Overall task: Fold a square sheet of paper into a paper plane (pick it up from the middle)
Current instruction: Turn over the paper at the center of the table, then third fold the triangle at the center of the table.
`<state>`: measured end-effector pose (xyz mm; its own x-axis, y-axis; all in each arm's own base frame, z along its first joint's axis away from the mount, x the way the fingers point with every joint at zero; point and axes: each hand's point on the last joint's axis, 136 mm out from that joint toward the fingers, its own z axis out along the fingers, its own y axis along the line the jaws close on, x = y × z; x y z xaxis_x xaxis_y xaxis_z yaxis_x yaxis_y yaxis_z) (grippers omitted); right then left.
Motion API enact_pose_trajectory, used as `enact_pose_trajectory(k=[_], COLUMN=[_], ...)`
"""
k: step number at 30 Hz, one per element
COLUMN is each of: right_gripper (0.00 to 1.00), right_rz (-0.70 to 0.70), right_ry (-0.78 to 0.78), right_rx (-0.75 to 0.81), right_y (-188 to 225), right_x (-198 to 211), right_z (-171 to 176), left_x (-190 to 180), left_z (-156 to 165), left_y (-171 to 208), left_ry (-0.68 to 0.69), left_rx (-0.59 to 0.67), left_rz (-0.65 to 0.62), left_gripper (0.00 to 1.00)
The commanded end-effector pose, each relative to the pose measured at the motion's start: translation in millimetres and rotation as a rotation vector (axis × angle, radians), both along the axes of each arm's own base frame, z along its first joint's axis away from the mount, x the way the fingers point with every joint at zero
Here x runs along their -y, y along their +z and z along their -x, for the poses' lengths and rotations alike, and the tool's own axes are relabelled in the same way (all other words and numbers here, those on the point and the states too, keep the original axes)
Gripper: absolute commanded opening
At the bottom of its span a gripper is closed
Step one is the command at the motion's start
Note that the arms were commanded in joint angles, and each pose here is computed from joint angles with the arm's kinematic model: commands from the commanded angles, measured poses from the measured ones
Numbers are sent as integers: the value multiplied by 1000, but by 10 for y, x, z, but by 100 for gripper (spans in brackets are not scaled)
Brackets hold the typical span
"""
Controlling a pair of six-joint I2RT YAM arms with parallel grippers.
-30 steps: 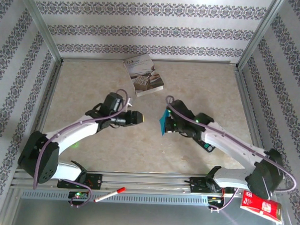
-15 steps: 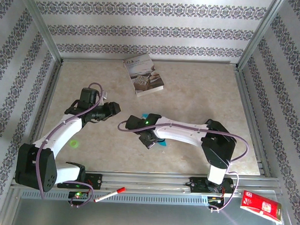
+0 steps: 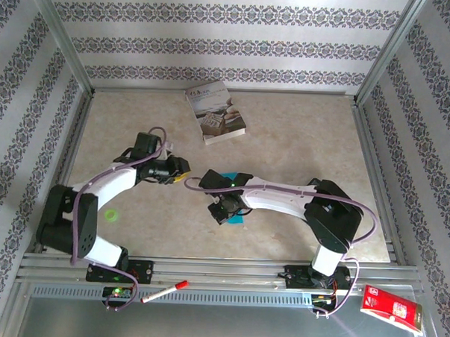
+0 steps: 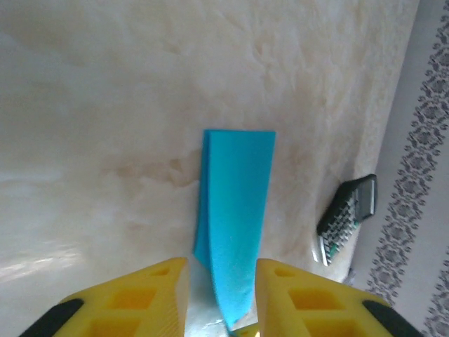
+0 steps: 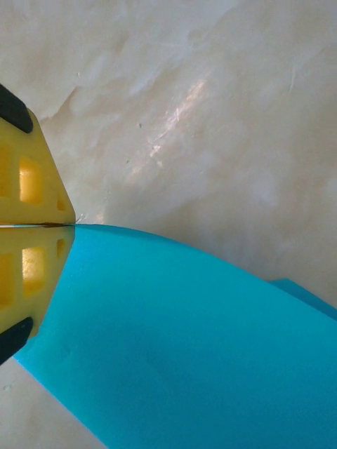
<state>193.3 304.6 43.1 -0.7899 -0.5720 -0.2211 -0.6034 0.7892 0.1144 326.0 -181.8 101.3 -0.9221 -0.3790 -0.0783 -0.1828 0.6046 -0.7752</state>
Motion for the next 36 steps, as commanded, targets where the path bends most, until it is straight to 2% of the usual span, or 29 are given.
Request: enact_pose_trajectory(k=[1,9,13,18,28,36], right_gripper=[9,8,8,9,13,9], right_rz=[-138,-171,-183,-193,-213,-247], right_ry=[26,2,-7,-13,-10,-35], right_rx=[-6,-16,-12,-10,-29,-43], right_y=[135,107,104,114,85,62], right_x=[-150,-112,-129,-138,-139,-108], right_z=[-4,-46,-89,-133,-180,-235], left_x=[362,935,1092,1064,1027,984], left_z=[-196,-323,-336,-362,-342,-313], left_y=[177,-112,-292,-550,-784,-867], left_ry=[-49,-170,-213,-248,-278,-281], left_rx=[43,-9,-48,-86,-122,-132], left_rz=[111,107,99,12,-42,-70], left_gripper=[24,21,20,19,17,16])
